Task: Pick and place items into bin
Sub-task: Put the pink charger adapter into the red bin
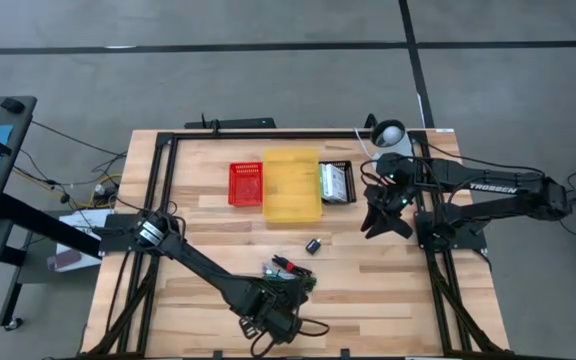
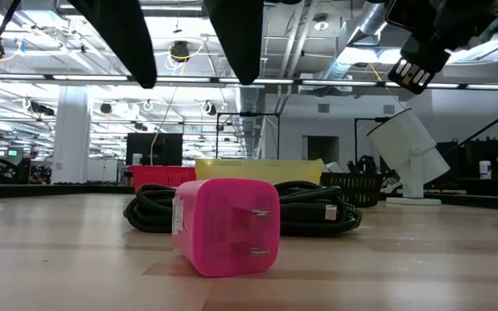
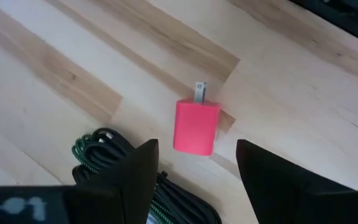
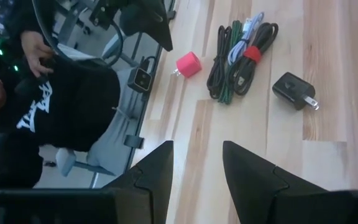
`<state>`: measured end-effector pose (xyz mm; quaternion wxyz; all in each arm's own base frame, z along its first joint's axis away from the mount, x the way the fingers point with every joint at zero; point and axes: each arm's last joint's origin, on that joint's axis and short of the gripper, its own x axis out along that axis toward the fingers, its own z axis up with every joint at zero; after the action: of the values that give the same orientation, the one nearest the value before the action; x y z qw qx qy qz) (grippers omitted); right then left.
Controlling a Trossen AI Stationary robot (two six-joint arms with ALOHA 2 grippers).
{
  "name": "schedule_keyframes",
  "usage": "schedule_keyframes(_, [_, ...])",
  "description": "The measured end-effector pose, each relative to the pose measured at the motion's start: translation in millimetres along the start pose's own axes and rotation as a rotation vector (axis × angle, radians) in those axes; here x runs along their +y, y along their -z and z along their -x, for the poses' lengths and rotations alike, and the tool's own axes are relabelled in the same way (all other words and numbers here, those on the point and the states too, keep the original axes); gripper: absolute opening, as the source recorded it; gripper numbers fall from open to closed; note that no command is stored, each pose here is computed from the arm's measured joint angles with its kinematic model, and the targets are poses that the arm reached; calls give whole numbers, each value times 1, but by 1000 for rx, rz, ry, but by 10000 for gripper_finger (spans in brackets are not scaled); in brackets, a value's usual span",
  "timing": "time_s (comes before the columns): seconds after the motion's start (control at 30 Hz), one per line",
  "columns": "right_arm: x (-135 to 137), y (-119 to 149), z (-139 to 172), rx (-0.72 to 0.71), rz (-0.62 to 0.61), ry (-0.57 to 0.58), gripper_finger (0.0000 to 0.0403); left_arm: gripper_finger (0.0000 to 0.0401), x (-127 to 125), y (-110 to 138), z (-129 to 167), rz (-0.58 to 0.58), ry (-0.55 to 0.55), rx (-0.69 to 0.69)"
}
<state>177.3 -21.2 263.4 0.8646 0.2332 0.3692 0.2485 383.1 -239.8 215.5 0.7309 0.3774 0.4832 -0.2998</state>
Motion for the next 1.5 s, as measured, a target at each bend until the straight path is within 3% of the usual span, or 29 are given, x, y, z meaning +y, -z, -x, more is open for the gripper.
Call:
schedule_keyframes(0.47, [0,-2,0,-16,-124,-2,133,226,-5,-2,1,29,-54,33])
schedule_keyframes(0.83, [0,-2,0,-14,-110,-2,134,225,-15,-3,-26,-61,-17,79])
schedule_keyframes(1.5, [0,2,0,16,-121,-3,134,224,-3,-3,-27,-72,-74,61])
